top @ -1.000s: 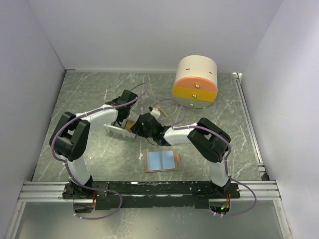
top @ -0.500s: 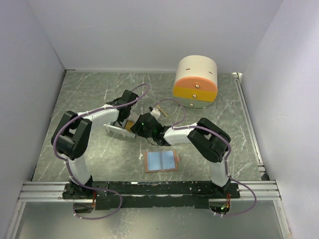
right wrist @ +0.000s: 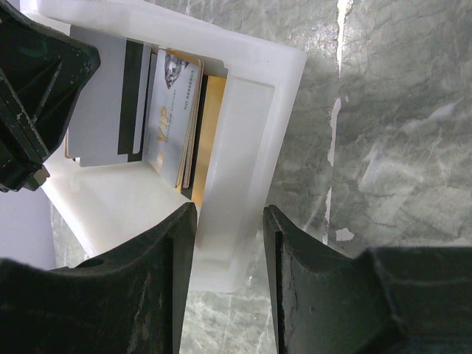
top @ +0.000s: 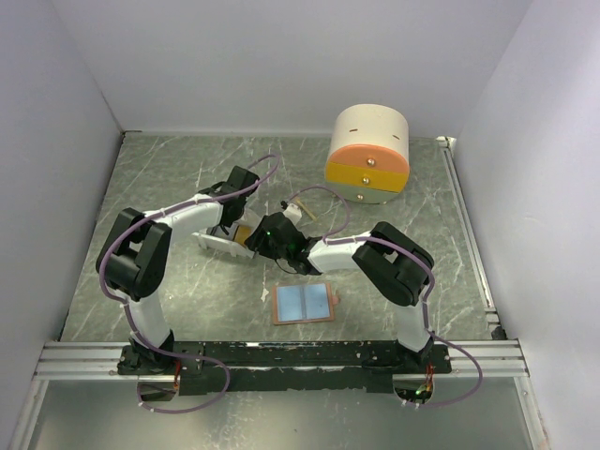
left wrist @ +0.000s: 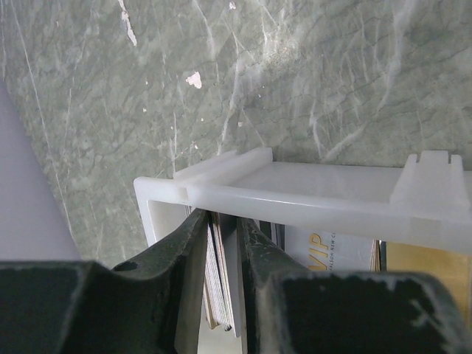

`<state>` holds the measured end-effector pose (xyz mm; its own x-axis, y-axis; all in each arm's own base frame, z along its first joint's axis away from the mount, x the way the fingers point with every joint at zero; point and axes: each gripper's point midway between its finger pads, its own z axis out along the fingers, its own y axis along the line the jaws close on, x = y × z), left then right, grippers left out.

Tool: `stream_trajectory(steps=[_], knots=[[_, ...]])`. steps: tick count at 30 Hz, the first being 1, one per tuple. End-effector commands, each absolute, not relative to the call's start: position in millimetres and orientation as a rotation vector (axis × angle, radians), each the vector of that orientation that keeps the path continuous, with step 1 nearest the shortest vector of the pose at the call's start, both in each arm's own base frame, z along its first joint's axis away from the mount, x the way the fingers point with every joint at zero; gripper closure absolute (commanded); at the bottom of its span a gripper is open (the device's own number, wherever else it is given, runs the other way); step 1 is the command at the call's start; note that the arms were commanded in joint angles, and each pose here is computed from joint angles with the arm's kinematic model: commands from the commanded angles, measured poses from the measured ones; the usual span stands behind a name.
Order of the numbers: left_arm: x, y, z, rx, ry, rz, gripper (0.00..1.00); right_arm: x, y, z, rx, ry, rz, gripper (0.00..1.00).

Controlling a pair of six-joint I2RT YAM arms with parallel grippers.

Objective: Put the credit cards into the card holder
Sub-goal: Pick up the credit card from the storage box.

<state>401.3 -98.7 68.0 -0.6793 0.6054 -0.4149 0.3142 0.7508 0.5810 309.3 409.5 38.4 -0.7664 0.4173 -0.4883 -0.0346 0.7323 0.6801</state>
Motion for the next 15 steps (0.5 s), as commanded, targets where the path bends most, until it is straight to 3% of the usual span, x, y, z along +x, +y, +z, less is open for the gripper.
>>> stream_trajectory(steps=[1,11,15], knots=[[410,-96,76,0.685,2.338,0.638,0.75,305,402,25,0.294,2.32,0.88,0.59],[408,-108,78,0.702,2.388,0.555,0.93,304,405,21,0.313,2.333,0.901,0.59],[404,-109,74,0.714,2.419,0.539,0.93,303,406,21,0.311,2.335,0.906,0.59]])
